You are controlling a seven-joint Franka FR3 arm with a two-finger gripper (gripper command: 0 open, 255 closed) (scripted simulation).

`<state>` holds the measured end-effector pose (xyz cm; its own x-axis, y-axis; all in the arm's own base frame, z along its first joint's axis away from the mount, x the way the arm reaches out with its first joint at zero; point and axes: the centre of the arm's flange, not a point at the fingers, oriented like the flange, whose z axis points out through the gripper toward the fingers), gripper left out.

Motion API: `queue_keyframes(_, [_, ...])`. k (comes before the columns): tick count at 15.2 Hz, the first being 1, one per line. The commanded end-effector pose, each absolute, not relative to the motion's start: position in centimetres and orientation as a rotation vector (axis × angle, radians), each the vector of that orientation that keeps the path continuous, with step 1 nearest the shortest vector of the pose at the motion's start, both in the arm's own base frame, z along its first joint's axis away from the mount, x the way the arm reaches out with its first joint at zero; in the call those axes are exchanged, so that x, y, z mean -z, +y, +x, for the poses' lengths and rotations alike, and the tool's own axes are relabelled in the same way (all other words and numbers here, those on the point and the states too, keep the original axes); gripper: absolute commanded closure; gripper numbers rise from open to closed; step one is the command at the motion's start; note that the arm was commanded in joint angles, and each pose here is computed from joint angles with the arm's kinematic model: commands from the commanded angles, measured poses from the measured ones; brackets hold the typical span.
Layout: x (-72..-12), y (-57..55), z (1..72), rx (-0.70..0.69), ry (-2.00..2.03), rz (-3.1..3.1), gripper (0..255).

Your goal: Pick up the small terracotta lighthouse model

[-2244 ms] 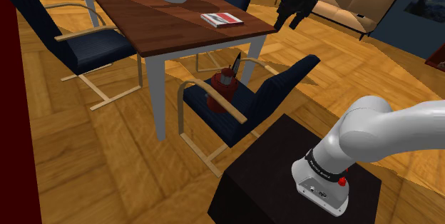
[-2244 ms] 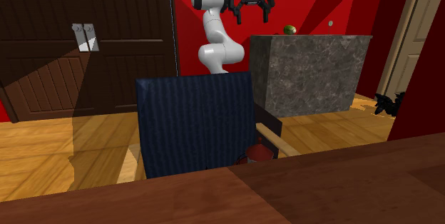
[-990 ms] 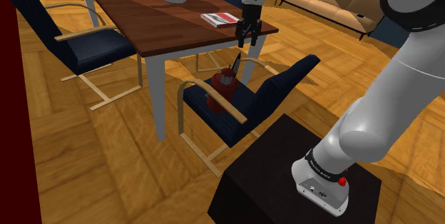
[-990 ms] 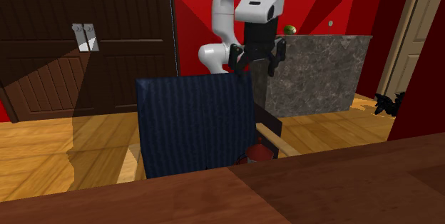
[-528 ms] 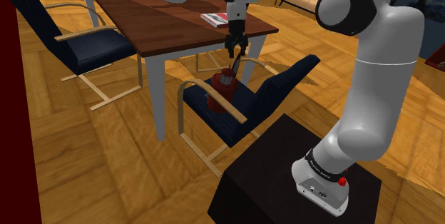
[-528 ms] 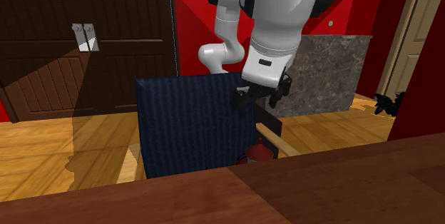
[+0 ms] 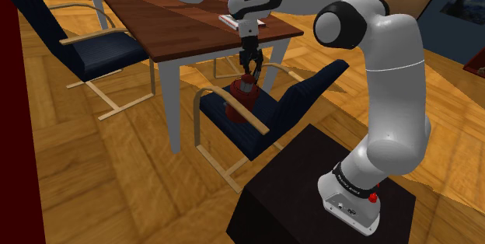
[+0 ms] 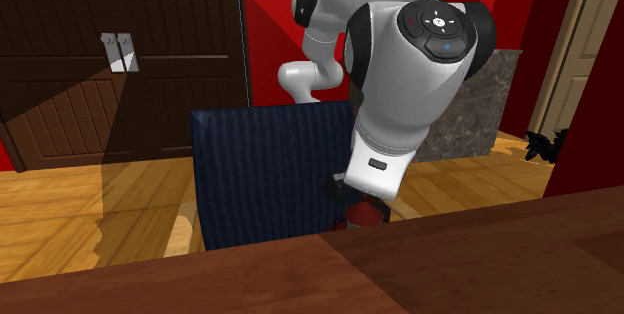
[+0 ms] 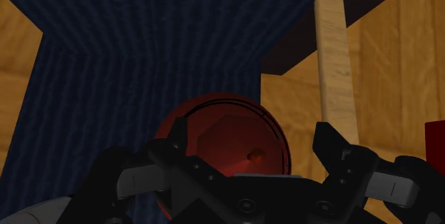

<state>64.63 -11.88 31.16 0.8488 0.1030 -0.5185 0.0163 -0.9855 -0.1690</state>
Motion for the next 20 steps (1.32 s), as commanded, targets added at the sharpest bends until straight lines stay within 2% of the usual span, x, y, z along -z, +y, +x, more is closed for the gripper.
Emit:
queue_keyframes(1, [-30.0,-11.8,64.7,-0.818,-0.093,-2.867,0])
queue_keyframes(5, [-28.6,-11.8,64.7,-0.818,-0.093,-2.867,0])
queue_keyframes(6, [-28.7,-11.8,64.7,-0.818,-0.093,-2.867,255])
queue_keyframes(15, [-28.6,-11.8,64.7,-0.818,-0.093,-2.867,255])
queue_keyframes(20, [-31.3,-11.8,64.7,-0.818,-0.093,-2.867,255])
